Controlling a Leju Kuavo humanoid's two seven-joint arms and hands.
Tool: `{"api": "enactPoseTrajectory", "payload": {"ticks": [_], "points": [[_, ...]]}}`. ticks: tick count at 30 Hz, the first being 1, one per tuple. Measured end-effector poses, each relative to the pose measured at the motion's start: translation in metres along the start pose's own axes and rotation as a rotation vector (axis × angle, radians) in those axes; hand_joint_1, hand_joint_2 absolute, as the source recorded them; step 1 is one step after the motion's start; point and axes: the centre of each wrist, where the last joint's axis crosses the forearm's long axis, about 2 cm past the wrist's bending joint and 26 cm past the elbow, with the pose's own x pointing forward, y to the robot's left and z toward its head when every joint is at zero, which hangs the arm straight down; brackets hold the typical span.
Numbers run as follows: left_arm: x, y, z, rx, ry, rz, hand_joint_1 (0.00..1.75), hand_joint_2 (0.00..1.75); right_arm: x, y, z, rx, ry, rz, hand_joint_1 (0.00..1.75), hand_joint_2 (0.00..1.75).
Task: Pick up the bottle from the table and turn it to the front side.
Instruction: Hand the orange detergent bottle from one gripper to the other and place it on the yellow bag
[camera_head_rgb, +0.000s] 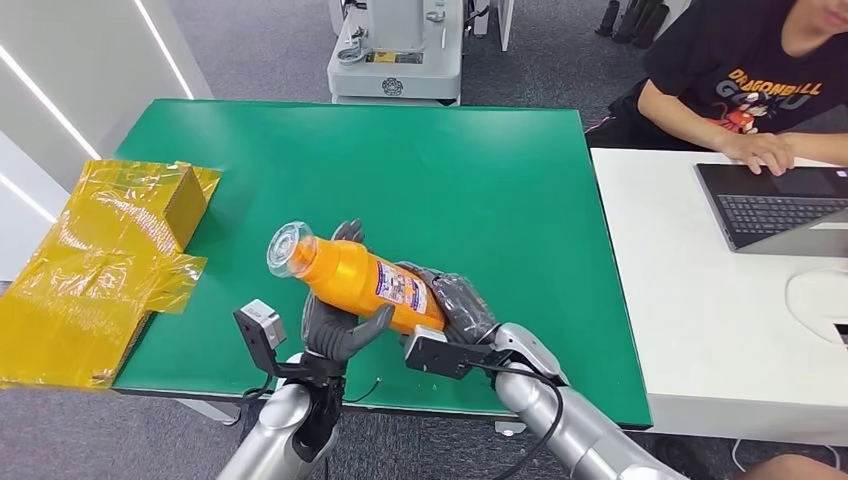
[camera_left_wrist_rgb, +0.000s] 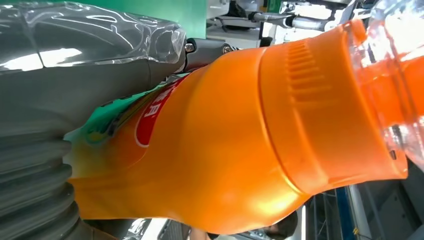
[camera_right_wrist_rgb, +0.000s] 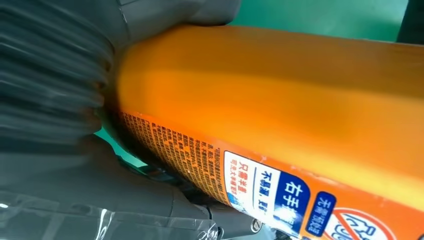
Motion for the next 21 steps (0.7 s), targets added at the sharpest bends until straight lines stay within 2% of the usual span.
{"api": "enactPoseTrajectory", "payload": {"ticks": [11,21], "points": [[0.006,0.006,0.003,-0.046,-0.02,-0.119,0.0,1.75,-0.005,-0.003,0.003,0.106,-0.008,0.028,1.75,1.75],[0.026,0.019,-0.007,-0.044,-0.136,-0.189,0.0,1.75,-0.011,0.004,0.018,0.145,0.033,0.045,1.75,1.75]]}}
